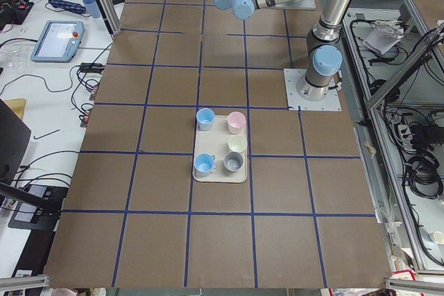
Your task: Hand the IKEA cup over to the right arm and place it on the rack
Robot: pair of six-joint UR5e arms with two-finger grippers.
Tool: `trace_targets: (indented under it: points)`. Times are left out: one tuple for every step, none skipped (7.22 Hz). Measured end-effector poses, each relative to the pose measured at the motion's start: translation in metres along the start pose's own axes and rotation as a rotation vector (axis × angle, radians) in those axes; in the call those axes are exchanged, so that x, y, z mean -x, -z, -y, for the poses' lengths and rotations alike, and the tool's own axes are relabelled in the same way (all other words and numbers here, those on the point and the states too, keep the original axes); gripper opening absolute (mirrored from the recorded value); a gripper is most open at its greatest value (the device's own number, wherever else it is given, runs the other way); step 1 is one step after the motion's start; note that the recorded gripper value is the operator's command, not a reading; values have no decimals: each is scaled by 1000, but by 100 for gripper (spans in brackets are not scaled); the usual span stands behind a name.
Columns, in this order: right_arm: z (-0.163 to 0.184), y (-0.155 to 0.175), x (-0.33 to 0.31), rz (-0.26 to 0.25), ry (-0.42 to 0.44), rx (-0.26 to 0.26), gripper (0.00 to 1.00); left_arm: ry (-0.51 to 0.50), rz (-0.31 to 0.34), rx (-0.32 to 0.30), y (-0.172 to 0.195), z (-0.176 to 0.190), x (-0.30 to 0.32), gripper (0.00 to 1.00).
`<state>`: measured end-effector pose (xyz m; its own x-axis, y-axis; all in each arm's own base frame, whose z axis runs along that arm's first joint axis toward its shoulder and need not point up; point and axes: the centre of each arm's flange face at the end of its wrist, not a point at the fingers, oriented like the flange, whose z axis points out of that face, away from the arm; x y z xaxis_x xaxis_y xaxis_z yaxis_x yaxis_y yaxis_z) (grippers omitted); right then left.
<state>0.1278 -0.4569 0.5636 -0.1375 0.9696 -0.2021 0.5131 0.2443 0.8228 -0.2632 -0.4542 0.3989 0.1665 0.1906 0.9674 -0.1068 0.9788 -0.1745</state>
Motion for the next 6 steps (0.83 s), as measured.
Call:
trace_targets:
  points:
    - [0, 0, 0, 1, -1, 0, 70, 0, 0, 0, 0, 0, 0, 30]
    - [0, 0, 1, 2, -6, -1, 67, 1, 0, 0, 0, 0, 0, 31]
    - [0, 0, 2, 6, -12, -4, 67, 2, 1, 1, 0, 0, 0, 32]
    - [0, 1, 3, 12, -20, -9, 67, 3, 1, 1, 0, -1, 1, 33]
    - [0, 2, 4, 15, -29, -13, 67, 4, 1, 1, 0, -1, 1, 37]
    - [0, 2, 4, 16, -33, -14, 62, 3, 1, 1, 0, 0, 0, 39]
